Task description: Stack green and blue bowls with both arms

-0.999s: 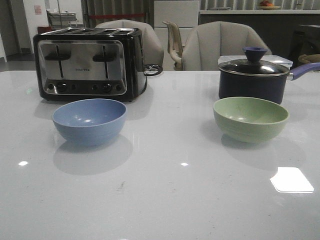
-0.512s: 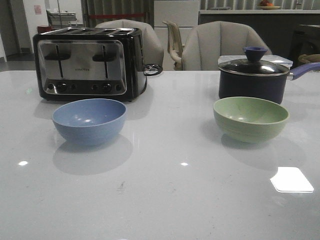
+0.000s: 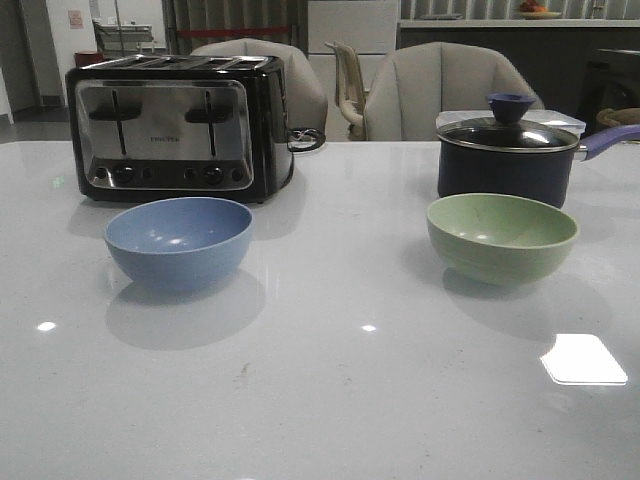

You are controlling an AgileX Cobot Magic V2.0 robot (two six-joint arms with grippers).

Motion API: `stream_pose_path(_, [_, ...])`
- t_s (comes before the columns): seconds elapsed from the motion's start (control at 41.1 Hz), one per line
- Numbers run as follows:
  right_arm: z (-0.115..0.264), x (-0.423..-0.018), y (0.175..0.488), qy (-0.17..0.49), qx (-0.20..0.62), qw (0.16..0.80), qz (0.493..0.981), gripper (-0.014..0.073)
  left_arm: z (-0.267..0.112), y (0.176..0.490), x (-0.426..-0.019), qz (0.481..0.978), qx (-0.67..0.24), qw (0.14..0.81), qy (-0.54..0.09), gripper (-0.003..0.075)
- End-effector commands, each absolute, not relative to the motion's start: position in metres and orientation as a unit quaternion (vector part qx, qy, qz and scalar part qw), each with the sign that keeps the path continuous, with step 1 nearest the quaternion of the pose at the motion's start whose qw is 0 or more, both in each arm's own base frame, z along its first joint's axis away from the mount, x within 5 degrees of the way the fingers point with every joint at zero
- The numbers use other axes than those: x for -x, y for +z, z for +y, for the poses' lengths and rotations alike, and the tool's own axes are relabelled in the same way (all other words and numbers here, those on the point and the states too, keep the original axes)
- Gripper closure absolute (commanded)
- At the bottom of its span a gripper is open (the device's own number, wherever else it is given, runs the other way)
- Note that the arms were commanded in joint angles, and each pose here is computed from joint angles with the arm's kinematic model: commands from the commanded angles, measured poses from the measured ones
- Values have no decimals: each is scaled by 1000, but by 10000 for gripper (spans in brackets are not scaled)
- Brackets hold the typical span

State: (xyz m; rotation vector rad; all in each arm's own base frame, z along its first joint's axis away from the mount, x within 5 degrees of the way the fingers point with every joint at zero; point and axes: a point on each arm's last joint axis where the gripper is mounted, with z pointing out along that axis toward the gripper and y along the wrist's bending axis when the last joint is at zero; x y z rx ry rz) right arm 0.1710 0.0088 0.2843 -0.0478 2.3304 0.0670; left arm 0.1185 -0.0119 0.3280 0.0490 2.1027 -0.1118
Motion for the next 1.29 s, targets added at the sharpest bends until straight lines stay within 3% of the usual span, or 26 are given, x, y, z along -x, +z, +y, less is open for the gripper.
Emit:
stream_pose_path(0.0, [9,-188,293,29,13,438,898,-15,-13,342,-124,844,-16,533,-52,146])
stream_pose_path(0.512, [16,-298,277,63,-22,376,924,-15,-13,341,-127,846,-16,530,-52,158])
stream_pose_path(1.072, [18,-396,209,59,-27,310,948,-13,-13,341,-127,846,-16,530,-52,158])
stream_pose_path(1.145, [19,-400,205,59,-26,306,950,11,-13,341,-127,846,-16,530,-52,158])
stream_pose_path(1.267, [19,-402,203,59,-26,303,951,147,-13,341,-127,846,-16,530,-52,158])
